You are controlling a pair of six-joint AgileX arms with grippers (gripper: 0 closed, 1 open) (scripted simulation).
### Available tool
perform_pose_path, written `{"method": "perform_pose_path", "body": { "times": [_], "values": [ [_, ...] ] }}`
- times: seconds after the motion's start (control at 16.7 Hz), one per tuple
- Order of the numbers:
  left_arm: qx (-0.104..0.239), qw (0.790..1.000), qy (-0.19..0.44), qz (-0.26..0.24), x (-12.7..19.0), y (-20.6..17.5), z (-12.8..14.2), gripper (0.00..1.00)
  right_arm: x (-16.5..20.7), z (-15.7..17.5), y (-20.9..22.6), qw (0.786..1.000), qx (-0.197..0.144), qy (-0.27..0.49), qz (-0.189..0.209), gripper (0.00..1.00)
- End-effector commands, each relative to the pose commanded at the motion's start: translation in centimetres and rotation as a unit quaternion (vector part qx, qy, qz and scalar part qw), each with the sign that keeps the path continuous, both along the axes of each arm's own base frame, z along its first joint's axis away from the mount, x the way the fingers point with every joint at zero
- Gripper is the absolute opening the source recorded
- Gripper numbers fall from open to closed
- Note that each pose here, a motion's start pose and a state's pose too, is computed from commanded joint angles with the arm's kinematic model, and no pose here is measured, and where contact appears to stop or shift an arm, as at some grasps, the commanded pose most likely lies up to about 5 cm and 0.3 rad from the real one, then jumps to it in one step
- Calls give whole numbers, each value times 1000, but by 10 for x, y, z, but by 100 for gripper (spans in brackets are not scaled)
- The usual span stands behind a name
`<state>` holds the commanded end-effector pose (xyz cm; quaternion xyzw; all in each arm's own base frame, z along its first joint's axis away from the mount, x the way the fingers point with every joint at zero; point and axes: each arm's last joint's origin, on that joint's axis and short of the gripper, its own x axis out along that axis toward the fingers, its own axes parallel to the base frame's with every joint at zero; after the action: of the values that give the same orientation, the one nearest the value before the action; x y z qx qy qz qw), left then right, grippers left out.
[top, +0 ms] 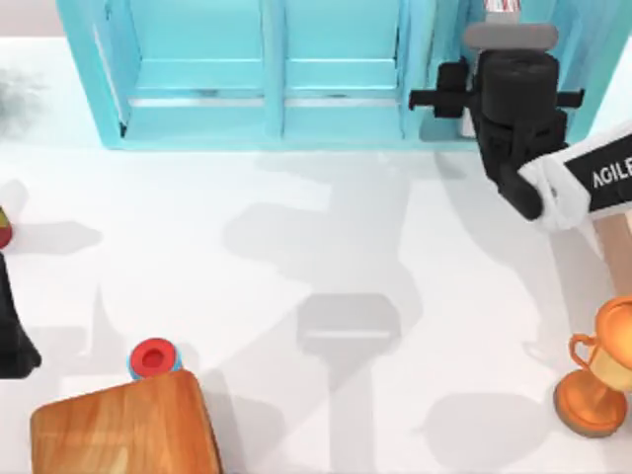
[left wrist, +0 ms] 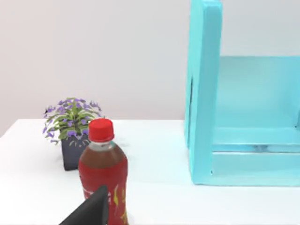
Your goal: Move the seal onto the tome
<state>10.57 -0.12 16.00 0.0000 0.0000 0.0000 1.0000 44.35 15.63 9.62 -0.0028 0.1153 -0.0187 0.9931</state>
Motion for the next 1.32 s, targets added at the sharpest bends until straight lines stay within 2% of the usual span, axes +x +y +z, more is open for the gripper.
{"method": "perform_pose_path", "body": {
  "times": [0.24,0.36,0.54,0.66,0.78,0.96,1.32],
  "values": [
    [0,1000,0,0,0,0,0,100,-33,34,12,999,-19,37,-1,0],
    [0,1000,0,0,0,0,0,100,-52,76,16,1000,-10,18,-1,0],
    [0,1000,0,0,0,0,0,100,-94,164,13,998,32,-55,-1,0],
    [0,1000,0,0,0,0,0,100,-127,198,5,997,40,-67,-2,0],
    [0,1000,0,0,0,0,0,100,-157,207,-1,998,31,-51,-3,0],
    [0,1000,0,0,0,0,0,100,-186,199,-4,1000,12,-20,-2,0],
    [0,1000,0,0,0,0,0,100,-189,195,-4,1000,6,-12,-2,0]
  ]
}}
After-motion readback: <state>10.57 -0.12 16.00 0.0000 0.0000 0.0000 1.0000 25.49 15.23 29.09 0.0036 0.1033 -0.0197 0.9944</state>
